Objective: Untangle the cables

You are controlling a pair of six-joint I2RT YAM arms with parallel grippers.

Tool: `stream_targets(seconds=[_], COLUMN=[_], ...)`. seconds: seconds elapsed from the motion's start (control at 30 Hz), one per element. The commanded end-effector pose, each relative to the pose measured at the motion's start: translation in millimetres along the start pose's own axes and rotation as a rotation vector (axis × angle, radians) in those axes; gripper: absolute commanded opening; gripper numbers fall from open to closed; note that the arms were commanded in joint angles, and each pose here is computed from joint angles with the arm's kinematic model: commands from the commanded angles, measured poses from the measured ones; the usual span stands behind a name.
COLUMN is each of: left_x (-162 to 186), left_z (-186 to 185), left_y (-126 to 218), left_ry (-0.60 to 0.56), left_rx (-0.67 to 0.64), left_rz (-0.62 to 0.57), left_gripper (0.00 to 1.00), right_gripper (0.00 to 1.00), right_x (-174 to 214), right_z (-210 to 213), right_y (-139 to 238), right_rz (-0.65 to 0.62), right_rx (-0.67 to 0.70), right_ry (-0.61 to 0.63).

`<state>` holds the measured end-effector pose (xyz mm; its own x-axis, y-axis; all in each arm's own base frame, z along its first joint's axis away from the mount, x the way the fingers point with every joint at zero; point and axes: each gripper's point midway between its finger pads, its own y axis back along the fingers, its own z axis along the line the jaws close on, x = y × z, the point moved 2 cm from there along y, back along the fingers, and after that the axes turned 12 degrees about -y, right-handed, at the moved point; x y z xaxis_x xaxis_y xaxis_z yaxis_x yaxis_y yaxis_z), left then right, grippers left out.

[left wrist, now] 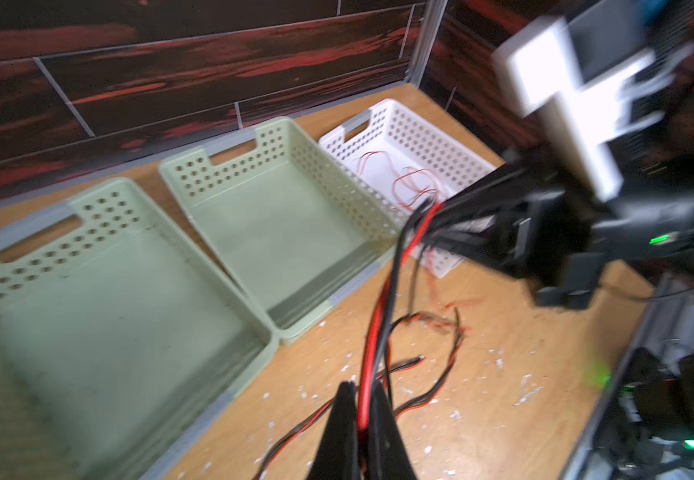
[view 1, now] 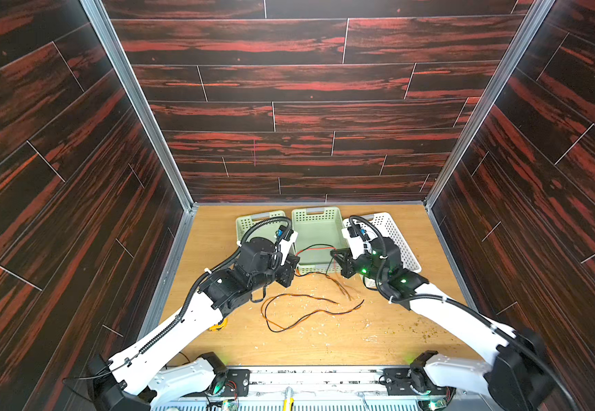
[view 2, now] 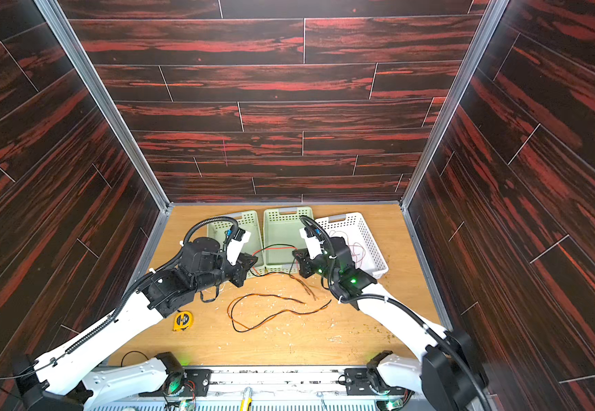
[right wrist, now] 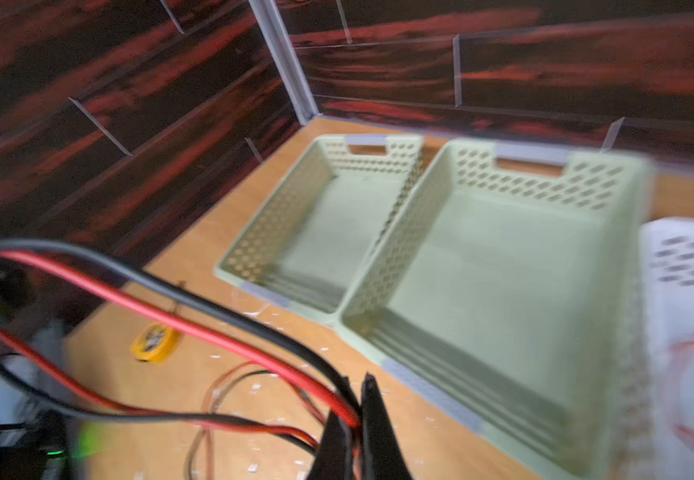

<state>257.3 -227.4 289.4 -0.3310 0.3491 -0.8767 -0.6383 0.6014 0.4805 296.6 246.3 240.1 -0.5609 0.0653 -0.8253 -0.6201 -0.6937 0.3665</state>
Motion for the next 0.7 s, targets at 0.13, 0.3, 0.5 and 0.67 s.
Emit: stream_targets(seconds=[0.13, 0.3, 0.5, 0.67], left_x=[-5.2, -3.0, 0.5, 3.1], left_z=[17.1, 32.2, 44.1, 45.2], left_y=[18.9, 30.4, 38.6, 36.3], left_ry=[-0.075, -0.108, -0.171, -0.195], left_rx=[-0.112, -0.215, -0.288, -0.28], left_rz=[0.015, 0.026, 0.071, 0.087], left_gripper=[0.0, 0.0, 0.0, 0.0], right_gripper=[0.0, 0.0, 0.0, 0.0], right_x=[15.4, 18.0, 11.9, 14.5], right_z=[-40.6, -55.5, -67.8, -54.1], right_y=[14.7, 24.7, 38.9, 37.0], right_rz=[0.09, 0.114, 0.113, 0.148], right_rx=[0.257, 0.361, 0.463, 0.364], right_ry=[0.088, 0.142, 0.212, 0.243])
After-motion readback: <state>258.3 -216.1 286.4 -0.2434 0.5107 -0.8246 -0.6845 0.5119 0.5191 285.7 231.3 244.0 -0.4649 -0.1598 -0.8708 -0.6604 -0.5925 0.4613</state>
